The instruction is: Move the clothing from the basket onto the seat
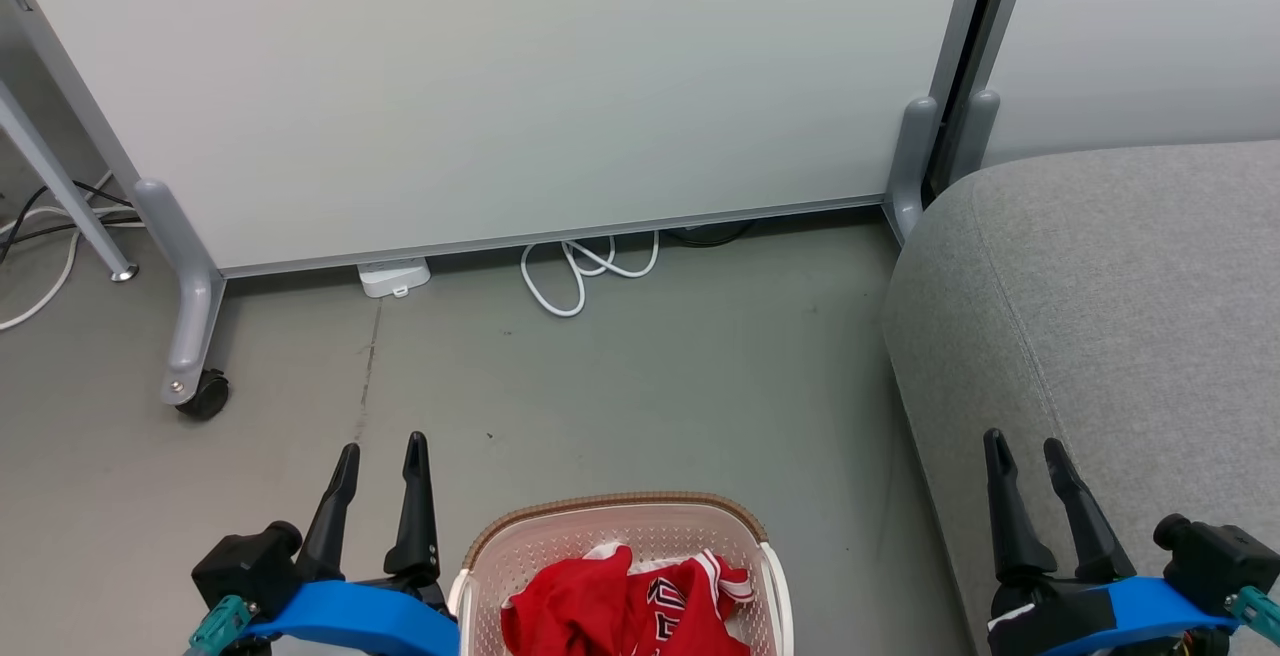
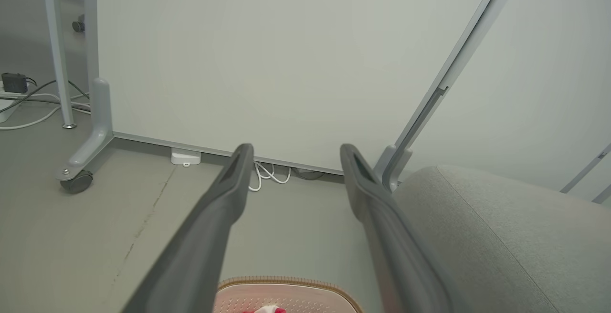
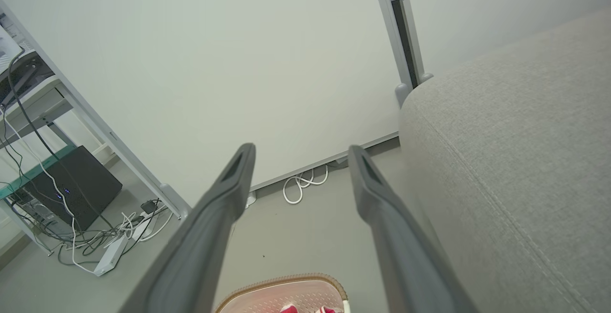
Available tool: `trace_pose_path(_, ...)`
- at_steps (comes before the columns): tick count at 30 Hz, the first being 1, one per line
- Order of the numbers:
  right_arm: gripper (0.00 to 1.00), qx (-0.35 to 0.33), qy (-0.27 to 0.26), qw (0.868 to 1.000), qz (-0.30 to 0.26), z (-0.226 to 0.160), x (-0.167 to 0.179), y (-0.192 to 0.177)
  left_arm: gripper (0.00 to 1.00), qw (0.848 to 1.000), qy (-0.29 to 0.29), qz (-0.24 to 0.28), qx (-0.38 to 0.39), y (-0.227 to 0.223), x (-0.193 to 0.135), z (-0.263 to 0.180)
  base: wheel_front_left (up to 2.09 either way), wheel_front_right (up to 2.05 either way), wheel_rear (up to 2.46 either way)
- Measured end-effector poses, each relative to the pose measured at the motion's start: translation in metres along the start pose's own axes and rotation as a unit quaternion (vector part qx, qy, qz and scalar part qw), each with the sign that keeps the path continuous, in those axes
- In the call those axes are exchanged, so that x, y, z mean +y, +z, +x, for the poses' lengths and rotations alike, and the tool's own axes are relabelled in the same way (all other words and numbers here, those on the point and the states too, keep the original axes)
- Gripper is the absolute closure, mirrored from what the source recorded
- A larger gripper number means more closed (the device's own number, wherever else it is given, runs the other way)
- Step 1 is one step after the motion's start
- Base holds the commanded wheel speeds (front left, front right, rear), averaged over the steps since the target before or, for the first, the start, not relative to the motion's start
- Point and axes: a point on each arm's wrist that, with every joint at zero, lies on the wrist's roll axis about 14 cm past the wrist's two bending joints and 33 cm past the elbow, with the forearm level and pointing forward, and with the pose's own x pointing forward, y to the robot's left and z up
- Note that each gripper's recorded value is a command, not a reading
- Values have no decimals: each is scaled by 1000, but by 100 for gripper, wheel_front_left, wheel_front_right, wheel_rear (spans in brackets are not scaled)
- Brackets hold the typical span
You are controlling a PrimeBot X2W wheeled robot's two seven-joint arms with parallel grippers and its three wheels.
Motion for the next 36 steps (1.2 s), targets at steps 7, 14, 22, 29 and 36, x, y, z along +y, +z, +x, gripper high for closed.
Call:
trace_pose_path(7,0,0,6,999,-31,0,2,-1,0,1000,-5,24,1,-2,-1,-1,0,0,0)
trace_pose_path(14,0,1,14,998,-60,-1,4,-3,0,999,-11,49,-2,-3,-3,-1,0,0,0)
trace_pose_path(22,0,1,23,996,-88,-2,8,-5,0,997,-16,71,-4,-3,-4,-2,0,0,0)
trace_pose_path(29,0,-1,30,993,-111,-2,10,-5,0,996,-21,89,-9,-2,-6,-2,0,0,0)
trace_pose_path(36,0,-3,37,990,-133,-3,12,-6,0,994,-27,102,-13,-1,-9,-2,0,0,0)
